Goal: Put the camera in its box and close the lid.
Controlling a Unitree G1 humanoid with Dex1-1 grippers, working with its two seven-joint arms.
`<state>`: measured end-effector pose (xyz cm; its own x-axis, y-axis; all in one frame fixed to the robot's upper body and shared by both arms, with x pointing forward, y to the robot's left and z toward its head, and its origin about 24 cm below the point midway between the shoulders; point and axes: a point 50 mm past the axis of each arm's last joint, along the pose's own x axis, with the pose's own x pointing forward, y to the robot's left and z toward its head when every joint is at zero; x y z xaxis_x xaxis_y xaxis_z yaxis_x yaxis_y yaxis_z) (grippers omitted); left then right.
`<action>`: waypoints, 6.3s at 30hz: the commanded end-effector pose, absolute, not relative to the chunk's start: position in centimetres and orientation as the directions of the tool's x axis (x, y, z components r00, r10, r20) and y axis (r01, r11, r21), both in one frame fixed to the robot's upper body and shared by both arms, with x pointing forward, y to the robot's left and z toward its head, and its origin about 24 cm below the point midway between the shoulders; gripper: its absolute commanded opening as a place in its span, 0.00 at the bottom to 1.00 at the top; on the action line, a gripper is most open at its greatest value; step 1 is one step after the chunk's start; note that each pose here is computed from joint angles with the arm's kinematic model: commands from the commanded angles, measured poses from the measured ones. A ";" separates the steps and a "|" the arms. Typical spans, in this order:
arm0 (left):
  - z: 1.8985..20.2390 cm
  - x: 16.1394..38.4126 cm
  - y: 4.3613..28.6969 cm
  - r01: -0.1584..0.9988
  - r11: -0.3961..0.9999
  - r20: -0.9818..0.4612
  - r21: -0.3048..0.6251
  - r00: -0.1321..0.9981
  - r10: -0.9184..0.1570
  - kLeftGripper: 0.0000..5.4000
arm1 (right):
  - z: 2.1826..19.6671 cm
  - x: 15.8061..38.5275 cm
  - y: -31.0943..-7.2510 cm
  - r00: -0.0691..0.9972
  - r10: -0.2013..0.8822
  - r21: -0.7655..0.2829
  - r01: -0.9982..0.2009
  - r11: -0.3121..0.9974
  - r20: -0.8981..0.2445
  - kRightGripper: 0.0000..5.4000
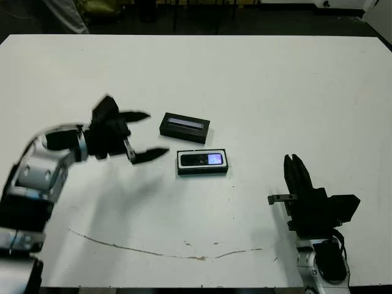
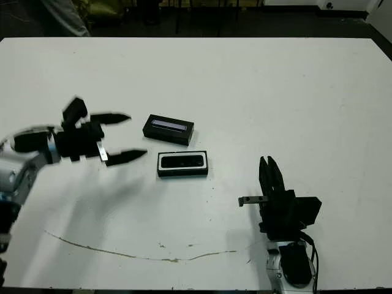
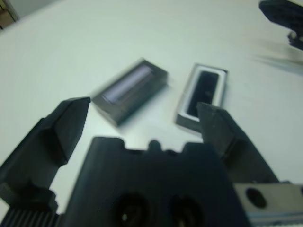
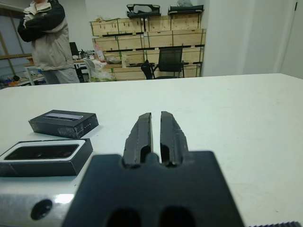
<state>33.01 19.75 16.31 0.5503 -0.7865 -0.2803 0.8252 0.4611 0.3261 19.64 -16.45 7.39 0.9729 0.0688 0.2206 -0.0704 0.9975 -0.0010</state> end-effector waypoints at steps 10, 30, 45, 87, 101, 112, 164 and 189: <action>25.1 37.4 14.8 0.779 -0.125 -0.670 0.614 0.431 -0.605 1.00 | 6.4 19.7 -16.1 0.982 0.069 0.009 -0.072 0.997 0.177 0.00; 17.8 39.4 9.2 0.795 -0.472 -0.925 0.380 0.336 -0.178 1.00 | 5.1 18.8 -16.5 0.989 0.038 0.040 -0.044 0.998 0.145 0.00; 16.1 40.6 9.5 0.680 -0.464 -0.808 0.567 0.569 -0.152 1.00 | 4.2 17.9 -16.9 0.995 -0.006 0.103 -0.005 0.995 0.103 0.00; 14.6 39.9 7.8 0.791 -0.427 -0.885 0.438 0.463 -0.050 1.00 | 3.7 16.7 -16.8 0.995 -0.054 0.111 0.044 0.993 0.088 0.00; 12.6 38.9 5.6 0.787 -0.490 -0.905 0.374 0.426 -0.006 0.88 | 3.5 16.0 -16.9 0.994 -0.098 0.138 0.091 0.986 0.050 0.00; 11.5 38.3 5.5 0.832 -0.464 -0.932 0.304 0.361 0.037 0.40 | 3.4 16.0 -16.8 0.994 -0.097 0.144 0.088 0.986 0.054 0.00; 27.9 36.8 18.9 0.789 0.208 -0.478 0.579 0.534 -0.697 0.01 | 3.4 16.8 -16.7 0.996 -0.071 0.103 0.065 0.993 0.057 0.00; 23.0 41.1 6.8 0.672 0.029 -0.570 0.740 0.649 -0.505 0.01 | 3.1 16.8 -16.9 0.998 -0.049 0.106 0.043 0.993 0.048 0.00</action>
